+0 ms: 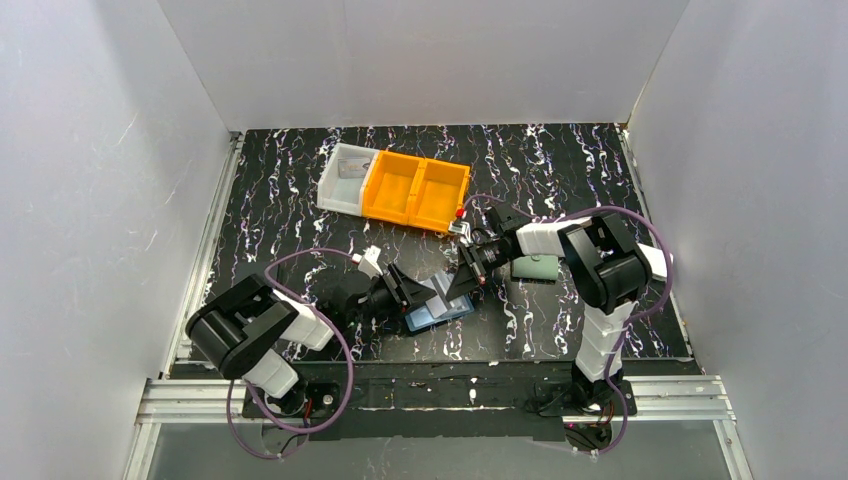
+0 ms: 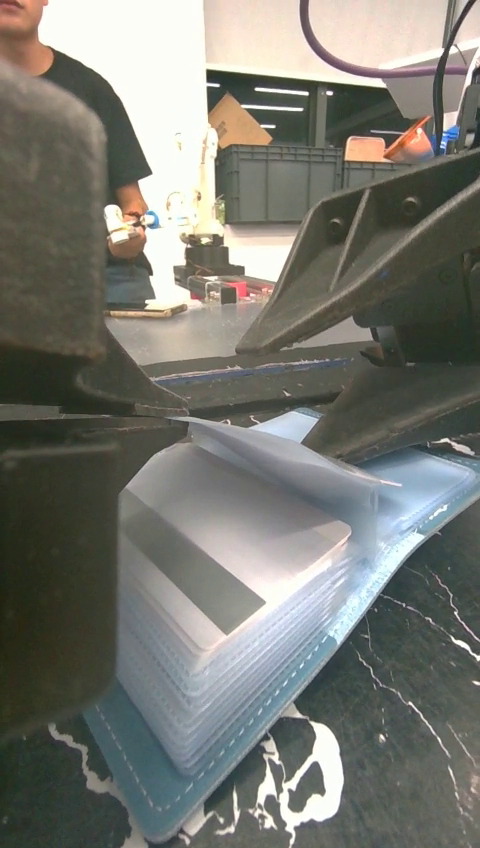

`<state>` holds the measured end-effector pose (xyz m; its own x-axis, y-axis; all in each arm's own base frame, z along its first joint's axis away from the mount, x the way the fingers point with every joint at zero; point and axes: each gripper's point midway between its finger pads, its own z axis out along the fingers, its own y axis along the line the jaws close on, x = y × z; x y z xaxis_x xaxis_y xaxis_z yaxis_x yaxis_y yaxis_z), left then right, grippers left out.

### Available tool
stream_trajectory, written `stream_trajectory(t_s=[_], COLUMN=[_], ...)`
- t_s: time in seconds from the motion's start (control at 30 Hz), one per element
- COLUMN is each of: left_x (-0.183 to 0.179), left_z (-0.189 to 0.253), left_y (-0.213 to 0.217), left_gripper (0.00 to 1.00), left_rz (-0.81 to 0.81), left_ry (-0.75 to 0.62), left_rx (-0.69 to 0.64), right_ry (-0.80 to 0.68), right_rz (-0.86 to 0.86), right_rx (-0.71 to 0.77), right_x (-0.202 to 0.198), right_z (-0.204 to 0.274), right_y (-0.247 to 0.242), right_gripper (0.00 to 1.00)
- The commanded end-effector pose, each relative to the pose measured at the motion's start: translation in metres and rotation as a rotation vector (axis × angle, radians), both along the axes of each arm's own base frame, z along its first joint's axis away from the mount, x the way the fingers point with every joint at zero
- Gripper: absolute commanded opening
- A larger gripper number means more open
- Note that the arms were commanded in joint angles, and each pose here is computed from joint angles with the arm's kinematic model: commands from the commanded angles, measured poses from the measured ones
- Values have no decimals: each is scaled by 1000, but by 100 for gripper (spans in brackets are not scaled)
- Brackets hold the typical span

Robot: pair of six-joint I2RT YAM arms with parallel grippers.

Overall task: Take the credit cards out of the card holder
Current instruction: Remove the credit card from the card holder.

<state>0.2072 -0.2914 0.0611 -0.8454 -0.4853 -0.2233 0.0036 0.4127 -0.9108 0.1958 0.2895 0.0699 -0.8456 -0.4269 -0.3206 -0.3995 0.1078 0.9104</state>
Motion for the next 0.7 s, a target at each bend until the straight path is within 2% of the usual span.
stream_trajectory(t_s=[0.0,0.17,0.27,0.43,0.67], left_x=[2,3,5,9,8], left_z=[6,6,10,17,22], left_y=[-1,-1,-2,-5,-7], left_gripper=[50,49,42,23,8], left_rz=[6,16,19,28,10], left_ry=[-9,-9,-16,-27,-49], left_rx=[-45,-53,-73,-129,-163], right_ry=[-30,-37,-33,-36,-51], right_rz=[33,34,37,39,33], right_rx=[123,140,147,145,89], right_x=[-2,-1,-2,-2,1], right_z=[36,42,42,42,27], right_y=[2,1,1,1,-1], right_gripper=[1,1,1,1,1])
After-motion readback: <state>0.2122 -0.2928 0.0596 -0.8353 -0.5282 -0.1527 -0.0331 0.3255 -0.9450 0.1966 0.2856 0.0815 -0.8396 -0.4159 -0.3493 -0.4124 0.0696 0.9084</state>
